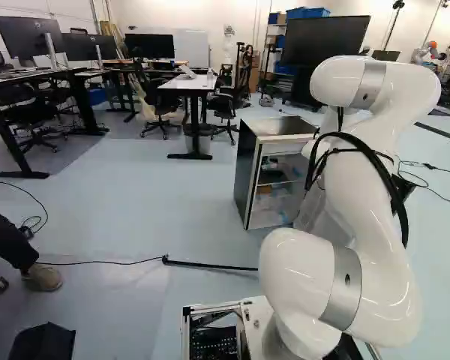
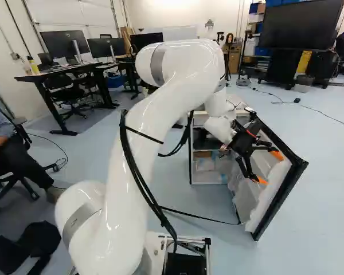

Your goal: Open the fridge door

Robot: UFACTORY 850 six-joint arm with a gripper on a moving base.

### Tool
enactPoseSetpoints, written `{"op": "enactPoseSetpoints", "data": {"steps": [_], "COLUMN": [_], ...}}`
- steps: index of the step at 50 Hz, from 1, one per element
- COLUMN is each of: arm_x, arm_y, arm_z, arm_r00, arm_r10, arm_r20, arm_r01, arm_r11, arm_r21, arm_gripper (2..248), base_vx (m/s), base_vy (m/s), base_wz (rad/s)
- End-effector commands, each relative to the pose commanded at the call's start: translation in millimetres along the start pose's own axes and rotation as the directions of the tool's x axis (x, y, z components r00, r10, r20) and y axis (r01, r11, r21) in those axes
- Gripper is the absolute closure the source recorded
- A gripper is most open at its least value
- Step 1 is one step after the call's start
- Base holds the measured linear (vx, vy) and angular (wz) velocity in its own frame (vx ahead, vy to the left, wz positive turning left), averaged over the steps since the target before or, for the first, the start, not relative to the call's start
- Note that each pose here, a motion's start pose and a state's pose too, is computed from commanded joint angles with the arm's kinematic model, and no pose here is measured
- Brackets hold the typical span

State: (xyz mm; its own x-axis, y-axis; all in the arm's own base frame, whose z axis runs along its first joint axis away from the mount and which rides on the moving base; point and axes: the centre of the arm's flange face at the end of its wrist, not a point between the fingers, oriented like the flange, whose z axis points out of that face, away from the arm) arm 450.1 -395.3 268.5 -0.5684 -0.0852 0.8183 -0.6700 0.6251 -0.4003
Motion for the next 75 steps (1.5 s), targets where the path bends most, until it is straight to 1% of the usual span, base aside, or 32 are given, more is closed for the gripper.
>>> {"op": "enactPoseSetpoints", "data": {"steps": [22,34,39,48,52,64,75], "arm_x": [1.1,14.1,21.1,35.1,38.7,41.4,41.8], "arm_y": [-1.9,-5.9,-4.3,6.7,13.7,36.4,56.4], "arm_z": [1.9,-4.8,-10.7,-25.9,-32.0,-47.7,-61.7], "arm_r00": [1.0,1.0,1.0,1.0,1.0,0.997,0.989], "arm_r10": [0.005,0.022,0.023,0.013,0.002,-0.048,-0.109], "arm_r20": [-0.001,0.002,0.005,0.012,0.016,0.055,0.098], "arm_r01": [-0.005,-0.022,-0.023,-0.013,-0.003,0.045,0.098], "arm_r11": [1.0,1.0,1.0,1.0,1.0,0.997,0.989], "arm_r21": [-0.002,0.006,0.012,0.025,0.03,0.06,0.111], "arm_gripper": [3,3,3,3,3,3,3], "base_vx": [0.0,0.0,0.0,0.0,0.0,0.0,0.0], "base_vy": [0.0,0.0,0.0,0.0,0.0,0.0,0.0], "base_wz": [0.0,0.0,0.0,0.0,0.0,0.0,0.0]}}
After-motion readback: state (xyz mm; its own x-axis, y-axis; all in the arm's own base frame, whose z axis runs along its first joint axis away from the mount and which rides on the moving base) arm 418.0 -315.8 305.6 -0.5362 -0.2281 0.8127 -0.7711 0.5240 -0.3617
